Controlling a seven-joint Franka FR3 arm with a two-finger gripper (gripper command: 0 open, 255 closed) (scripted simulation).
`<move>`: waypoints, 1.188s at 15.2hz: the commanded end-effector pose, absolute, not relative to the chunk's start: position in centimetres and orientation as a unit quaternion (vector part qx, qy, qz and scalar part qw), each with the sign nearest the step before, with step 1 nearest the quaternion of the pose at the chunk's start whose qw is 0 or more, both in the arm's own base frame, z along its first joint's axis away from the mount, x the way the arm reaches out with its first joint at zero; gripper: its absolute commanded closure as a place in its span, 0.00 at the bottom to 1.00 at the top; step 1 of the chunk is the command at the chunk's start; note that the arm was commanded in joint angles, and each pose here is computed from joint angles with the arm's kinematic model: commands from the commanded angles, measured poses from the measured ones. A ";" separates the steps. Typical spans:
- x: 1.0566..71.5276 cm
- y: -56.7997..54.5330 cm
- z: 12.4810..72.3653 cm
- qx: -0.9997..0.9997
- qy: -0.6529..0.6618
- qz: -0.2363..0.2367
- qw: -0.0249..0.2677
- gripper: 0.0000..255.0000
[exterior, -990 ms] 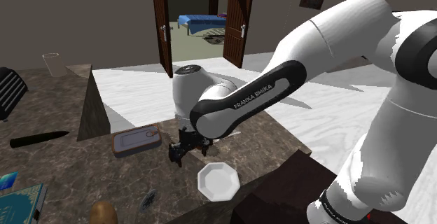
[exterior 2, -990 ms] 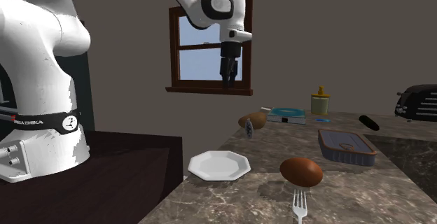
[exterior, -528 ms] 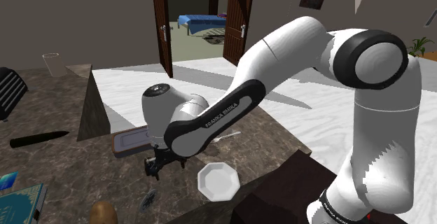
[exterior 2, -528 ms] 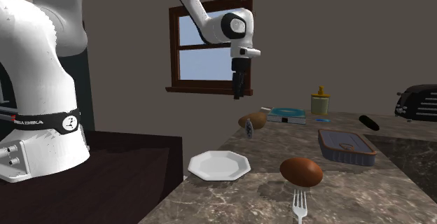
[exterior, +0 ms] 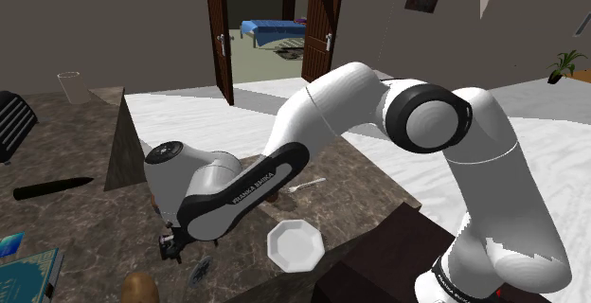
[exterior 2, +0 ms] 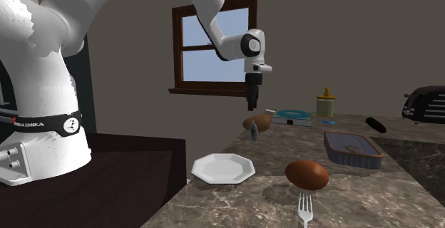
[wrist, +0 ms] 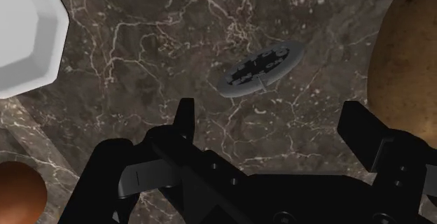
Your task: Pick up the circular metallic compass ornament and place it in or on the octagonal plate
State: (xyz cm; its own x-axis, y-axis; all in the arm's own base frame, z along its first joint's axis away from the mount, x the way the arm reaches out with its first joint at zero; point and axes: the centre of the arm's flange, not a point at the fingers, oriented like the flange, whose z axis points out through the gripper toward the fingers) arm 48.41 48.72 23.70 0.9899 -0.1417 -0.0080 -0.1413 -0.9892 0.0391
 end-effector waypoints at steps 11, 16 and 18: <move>48.8 49.1 19.1 0.997 -0.071 -0.004 0.020 0.00; 48.8 49.1 19.1 0.997 -0.071 -0.004 0.020 1.00; 48.8 49.1 19.1 0.997 -0.071 -0.004 0.020 1.00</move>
